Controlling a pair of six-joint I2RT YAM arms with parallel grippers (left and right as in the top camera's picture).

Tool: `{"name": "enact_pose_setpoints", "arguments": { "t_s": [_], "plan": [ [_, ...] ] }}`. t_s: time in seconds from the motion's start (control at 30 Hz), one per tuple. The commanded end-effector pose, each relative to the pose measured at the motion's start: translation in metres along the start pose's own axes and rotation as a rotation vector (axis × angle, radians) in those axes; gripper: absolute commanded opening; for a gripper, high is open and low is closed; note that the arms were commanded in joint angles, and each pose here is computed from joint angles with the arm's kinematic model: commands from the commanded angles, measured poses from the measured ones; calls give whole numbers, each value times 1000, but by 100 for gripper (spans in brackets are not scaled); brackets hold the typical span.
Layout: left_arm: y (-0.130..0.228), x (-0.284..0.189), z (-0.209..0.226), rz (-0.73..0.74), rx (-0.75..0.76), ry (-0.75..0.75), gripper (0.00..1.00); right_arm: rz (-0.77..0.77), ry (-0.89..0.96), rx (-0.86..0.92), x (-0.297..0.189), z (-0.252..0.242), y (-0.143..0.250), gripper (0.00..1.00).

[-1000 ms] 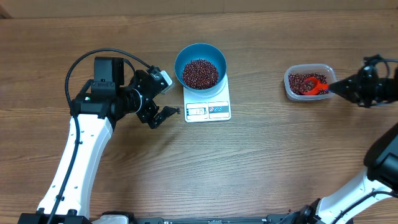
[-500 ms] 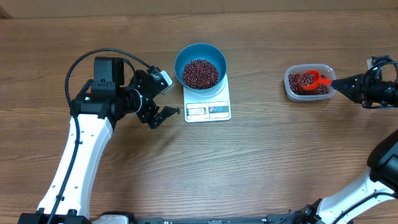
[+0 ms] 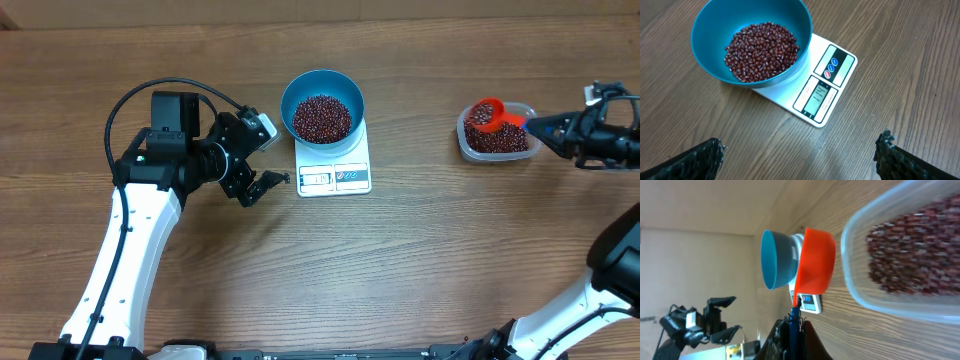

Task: Scoop item into bowl and weigh 150g on scale
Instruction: 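Dip the scoop into the tub and lift a scoop of beans, then carry the filled scoop with right gripper over the teal bowl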

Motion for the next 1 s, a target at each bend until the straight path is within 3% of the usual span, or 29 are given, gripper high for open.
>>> {"name": "enact_pose_setpoints", "arguments": {
  "t_s": [0.0, 0.33, 0.97],
  "plan": [
    [-1, 0, -2, -12, -16, 9, 100, 39, -68, -38, 19, 17, 5, 4],
    [-1, 0, -2, -12, -16, 9, 100, 176, -148, -110, 74, 52, 27, 4],
    [-1, 0, -2, -12, -16, 9, 99, 372, -74, -199, 176, 96, 67, 4]
  ]
}}
Point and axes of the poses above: each gripper's point midway between its finger pads, its own x axis out along the fingers, its own z axis along the line the jaws close on, y = z × x, the point moved 3 cm from there along -x, back along the fingers, and after that the axes turned 12 degrees about x, right-handed, at the moved point
